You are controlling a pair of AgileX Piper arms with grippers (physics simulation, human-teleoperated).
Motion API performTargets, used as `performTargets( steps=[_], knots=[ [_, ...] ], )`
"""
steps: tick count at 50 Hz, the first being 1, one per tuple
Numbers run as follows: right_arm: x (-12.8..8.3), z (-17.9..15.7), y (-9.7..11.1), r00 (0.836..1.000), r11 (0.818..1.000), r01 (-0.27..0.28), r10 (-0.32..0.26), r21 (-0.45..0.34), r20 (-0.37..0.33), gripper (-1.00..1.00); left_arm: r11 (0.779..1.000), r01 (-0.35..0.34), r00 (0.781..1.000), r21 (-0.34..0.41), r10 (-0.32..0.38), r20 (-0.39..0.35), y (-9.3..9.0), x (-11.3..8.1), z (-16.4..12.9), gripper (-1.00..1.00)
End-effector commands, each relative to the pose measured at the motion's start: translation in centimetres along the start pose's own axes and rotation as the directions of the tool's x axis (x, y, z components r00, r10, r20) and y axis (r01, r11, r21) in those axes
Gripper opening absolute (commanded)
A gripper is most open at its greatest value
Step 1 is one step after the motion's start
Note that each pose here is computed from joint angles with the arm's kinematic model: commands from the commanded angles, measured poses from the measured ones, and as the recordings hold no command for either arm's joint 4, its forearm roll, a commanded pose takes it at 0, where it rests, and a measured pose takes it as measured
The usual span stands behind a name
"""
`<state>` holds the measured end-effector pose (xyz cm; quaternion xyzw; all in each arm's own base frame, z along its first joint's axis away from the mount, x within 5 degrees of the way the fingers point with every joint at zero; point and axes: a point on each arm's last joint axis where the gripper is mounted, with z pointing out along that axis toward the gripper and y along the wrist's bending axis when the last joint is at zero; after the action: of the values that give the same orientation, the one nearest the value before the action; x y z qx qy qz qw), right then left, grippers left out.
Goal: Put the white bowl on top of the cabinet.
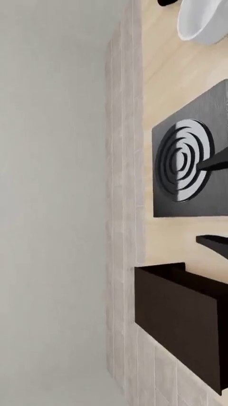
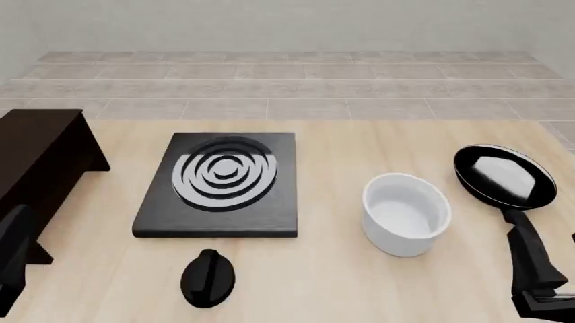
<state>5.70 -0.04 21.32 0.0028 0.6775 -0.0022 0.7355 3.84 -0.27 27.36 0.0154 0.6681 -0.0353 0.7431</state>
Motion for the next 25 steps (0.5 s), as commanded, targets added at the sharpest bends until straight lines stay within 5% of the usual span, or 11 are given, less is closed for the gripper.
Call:
performTargets(
  steps=[1, 5, 14, 25],
  knots=[
    [0.0, 0.0, 0.0, 1.000, 1.000, -0.002, 0.002, 0.001, -0.002, 1.00, 0.997, 0.005, 1.000, 0.072, -0.004, -0.013, -0.3, -2.0, -0.8, 1.00],
    [0.0, 0.0, 0.0, 1.000, 1.000, -0.003, 0.003, 0.001, -0.003, 1.00, 0.985, -0.040, 0.998, 0.167, 0.048, -0.046, -0.8, -2.2, 0.8, 1.00],
    [0.1, 0.0, 0.0, 1.000, 1.000, -0.009, 0.009, 0.001, -0.008, 1.00, 0.963, -0.074, 0.995, 0.258, 0.088, -0.042, -1.7, -3.1, 2.7, 1.00],
    [0.1, -0.1, 0.0, 1.000, 1.000, -0.012, 0.012, 0.005, -0.008, 1.00, 0.944, -0.037, 0.996, 0.327, 0.061, -0.064, -3.1, -4.3, 5.4, 1.00]
  ],
)
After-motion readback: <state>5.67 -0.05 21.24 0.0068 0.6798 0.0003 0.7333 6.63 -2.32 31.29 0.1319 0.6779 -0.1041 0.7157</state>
